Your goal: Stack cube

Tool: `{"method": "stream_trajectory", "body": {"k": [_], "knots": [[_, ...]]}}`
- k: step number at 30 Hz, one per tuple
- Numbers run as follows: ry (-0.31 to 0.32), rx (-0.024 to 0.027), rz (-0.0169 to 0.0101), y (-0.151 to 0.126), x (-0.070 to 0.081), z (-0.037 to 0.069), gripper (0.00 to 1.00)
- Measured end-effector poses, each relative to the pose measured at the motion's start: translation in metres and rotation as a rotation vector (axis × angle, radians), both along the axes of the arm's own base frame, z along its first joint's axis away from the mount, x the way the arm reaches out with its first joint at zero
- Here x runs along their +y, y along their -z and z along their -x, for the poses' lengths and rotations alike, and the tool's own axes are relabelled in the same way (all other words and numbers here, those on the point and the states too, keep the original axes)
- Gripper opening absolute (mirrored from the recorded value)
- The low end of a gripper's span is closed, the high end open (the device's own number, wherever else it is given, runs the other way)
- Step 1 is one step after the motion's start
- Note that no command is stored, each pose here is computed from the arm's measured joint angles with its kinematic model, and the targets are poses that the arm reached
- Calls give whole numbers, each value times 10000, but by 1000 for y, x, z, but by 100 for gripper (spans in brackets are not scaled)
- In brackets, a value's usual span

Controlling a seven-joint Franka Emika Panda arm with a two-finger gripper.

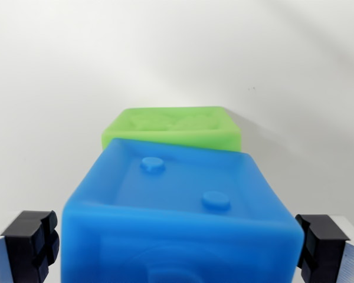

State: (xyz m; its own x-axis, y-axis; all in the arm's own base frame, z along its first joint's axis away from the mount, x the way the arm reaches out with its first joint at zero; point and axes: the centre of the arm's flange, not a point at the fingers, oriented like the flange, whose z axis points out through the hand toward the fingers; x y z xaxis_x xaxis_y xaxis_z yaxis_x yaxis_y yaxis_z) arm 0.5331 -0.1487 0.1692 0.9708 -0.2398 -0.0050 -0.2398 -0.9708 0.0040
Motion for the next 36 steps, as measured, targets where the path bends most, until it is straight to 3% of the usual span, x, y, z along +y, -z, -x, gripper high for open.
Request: {"method": "stream_trajectory", "body": {"k": [17, 36], "knots": [[2, -9, -4, -4, 0, 0, 100], [-2, -56, -28, -55, 0, -1, 100]]}}
